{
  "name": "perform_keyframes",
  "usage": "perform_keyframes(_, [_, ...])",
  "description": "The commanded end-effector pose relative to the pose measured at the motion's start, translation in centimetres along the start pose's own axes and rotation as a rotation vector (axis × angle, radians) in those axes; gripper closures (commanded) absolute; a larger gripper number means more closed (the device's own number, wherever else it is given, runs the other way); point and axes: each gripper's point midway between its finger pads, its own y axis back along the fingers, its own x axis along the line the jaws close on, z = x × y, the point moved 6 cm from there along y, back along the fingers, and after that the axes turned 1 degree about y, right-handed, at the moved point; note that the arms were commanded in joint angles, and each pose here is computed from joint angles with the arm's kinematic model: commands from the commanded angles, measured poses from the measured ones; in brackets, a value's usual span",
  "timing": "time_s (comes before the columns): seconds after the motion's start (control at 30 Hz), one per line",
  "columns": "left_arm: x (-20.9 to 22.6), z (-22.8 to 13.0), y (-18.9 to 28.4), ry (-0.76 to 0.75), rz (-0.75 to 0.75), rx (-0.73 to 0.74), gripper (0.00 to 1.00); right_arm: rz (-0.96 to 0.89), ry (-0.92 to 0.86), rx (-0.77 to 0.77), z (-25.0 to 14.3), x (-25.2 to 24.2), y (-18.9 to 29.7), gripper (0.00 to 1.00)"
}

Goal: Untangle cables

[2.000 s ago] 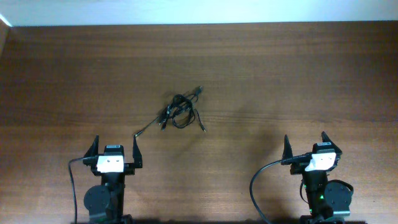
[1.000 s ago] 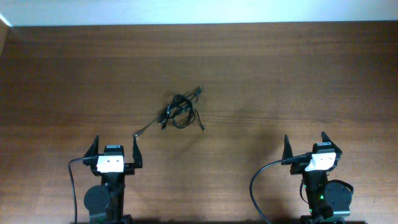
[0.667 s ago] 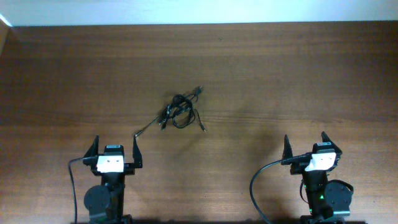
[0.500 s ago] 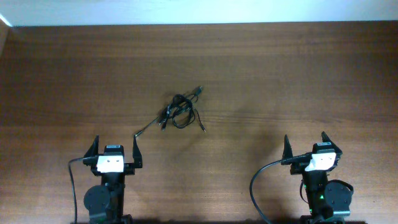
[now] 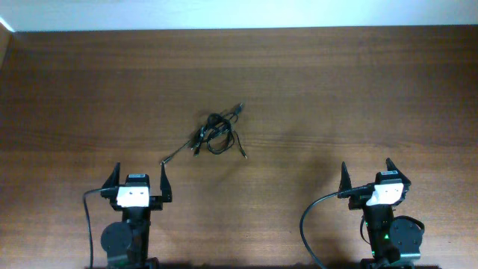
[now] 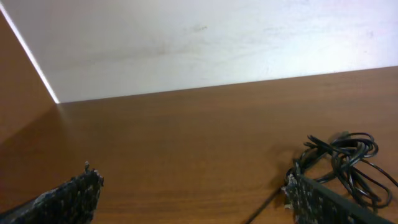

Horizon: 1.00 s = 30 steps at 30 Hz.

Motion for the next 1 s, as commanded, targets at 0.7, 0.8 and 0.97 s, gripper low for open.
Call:
perform_keyframes(0.7, [-0.9,1.6,-5.6,0.068,-0.195,0.438,0.01,0.025,0.004,-0.006,0.0,0.3,0.0,0.01])
perform_keyframes(0.8, [-2.3,1.8,-6.3,0.035,-0.253,0.477,0.01,0.025,0.004,-0.006,0.0,0.3,0.0,0.01])
perform_keyframes(0.97, [-3.2,2.6,-7.8,-0.001,-0.322,0.599,0.01,0.025,0.005,-0.005,-0.1,0.3,0.0,0.01])
